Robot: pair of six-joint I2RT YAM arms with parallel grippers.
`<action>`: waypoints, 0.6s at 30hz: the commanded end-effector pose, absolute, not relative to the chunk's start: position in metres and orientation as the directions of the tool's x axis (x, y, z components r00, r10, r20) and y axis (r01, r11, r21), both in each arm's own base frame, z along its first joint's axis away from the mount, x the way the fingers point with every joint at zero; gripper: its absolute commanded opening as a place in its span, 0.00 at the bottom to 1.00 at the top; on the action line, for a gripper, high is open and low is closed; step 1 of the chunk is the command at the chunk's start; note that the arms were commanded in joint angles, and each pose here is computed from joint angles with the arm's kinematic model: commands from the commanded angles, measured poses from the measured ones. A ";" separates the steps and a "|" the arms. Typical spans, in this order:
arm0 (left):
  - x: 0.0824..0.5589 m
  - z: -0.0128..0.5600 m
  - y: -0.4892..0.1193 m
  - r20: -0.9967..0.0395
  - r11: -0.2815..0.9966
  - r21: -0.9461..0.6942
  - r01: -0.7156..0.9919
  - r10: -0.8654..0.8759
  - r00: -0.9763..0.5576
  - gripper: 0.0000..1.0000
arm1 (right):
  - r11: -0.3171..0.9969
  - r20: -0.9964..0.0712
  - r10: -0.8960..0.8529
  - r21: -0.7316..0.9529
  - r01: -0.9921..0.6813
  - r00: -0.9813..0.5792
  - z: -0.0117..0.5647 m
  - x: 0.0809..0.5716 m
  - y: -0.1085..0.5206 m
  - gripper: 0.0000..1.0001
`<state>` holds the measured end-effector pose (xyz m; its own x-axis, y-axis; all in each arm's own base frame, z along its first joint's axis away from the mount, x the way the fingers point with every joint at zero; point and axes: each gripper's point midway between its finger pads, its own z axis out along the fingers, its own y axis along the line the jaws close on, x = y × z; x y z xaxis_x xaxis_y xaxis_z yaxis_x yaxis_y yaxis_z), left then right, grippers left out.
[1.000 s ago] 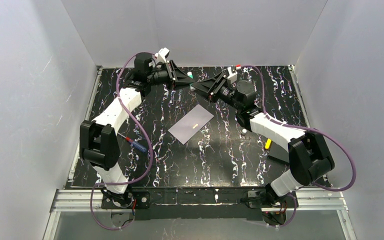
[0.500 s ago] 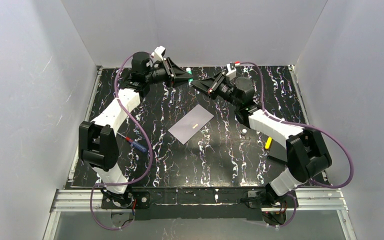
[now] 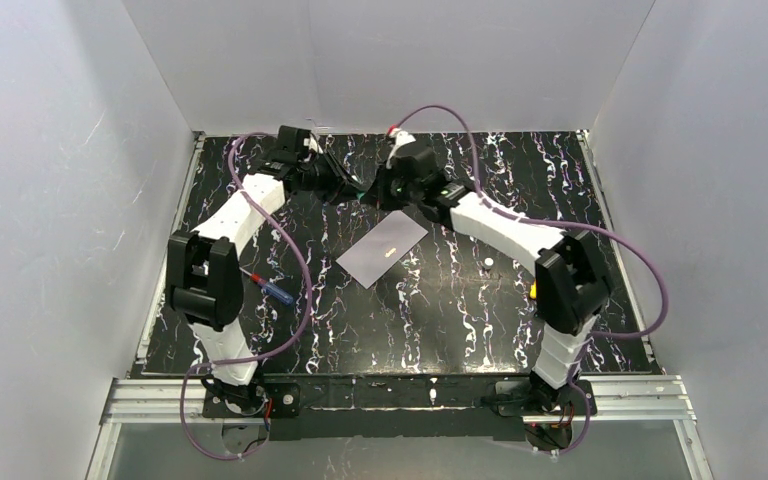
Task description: Place the letter into the envelope and seal it
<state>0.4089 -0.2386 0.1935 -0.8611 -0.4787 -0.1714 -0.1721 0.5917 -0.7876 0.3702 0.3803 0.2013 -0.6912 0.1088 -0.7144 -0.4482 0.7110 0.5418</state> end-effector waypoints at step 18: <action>0.377 0.310 -0.258 -0.576 0.324 -0.802 0.503 -0.194 -0.794 0.00 | 0.204 -0.504 0.438 0.862 -0.464 -0.744 0.346 0.354 0.342 0.71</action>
<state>0.4084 -0.2523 0.2398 -0.8858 -0.3136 -0.3420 0.1688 0.4688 -0.8670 0.3848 0.3306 0.2443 -0.7947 0.3269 -0.5114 -0.3211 0.4885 0.8113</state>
